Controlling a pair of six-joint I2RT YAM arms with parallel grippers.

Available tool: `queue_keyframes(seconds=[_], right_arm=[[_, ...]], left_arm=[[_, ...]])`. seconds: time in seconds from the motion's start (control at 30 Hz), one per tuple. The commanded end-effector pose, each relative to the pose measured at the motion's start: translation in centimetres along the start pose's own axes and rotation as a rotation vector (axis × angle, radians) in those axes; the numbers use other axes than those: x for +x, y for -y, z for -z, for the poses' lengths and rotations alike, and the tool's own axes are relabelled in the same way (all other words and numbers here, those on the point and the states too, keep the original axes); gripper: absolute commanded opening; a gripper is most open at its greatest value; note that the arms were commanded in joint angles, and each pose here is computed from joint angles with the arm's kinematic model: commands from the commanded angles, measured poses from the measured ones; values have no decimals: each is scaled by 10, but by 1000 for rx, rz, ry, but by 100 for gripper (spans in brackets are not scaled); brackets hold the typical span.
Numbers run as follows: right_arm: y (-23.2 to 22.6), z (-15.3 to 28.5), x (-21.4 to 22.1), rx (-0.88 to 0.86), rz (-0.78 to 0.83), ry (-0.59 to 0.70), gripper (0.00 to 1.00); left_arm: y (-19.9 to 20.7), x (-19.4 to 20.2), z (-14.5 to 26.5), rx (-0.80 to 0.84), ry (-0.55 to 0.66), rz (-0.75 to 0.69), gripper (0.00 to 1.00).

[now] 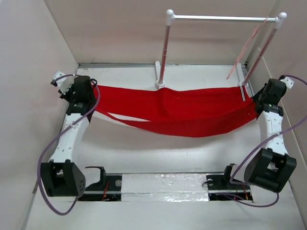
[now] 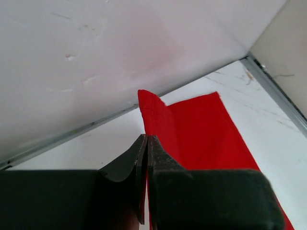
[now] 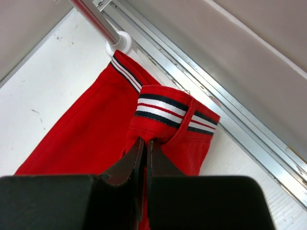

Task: Place the trousers on the hanger
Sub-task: Fold the trousers at the center of the board.

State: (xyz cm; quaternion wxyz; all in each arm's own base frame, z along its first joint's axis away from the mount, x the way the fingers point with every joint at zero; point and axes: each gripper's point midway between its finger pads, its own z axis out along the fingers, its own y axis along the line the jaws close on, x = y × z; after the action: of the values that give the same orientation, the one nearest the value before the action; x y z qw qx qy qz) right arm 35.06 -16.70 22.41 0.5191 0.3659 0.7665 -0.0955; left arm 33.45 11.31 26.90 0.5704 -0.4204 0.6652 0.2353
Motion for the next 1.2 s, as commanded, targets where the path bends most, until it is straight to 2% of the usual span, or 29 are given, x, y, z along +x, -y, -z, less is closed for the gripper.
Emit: queue_keyframes(seconds=[0.0, 0.23, 0.37, 0.47, 1.0, 1.17], right_arm=[[-32, -7, -55, -111, -37, 161, 0], [-54, -40, -58, -108, -6, 120, 0], [-62, -59, -64, -108, -1, 127, 0], [-67, -80, -52, -98, 16, 87, 0], [-92, -146, -36, -114, 40, 51, 0], [-102, -165, -31, -141, 41, 36, 0]], left_arm=[[10, -11, -10, 27, -43, 127, 0], [0, 3, -56, -86, -85, 101, 0], [-6, 28, -83, -150, -148, 64, 0], [-6, 34, -96, -183, -158, 31, 0], [51, 17, -155, -173, -105, -24, 0], [77, 39, -178, -139, -131, -70, 0]])
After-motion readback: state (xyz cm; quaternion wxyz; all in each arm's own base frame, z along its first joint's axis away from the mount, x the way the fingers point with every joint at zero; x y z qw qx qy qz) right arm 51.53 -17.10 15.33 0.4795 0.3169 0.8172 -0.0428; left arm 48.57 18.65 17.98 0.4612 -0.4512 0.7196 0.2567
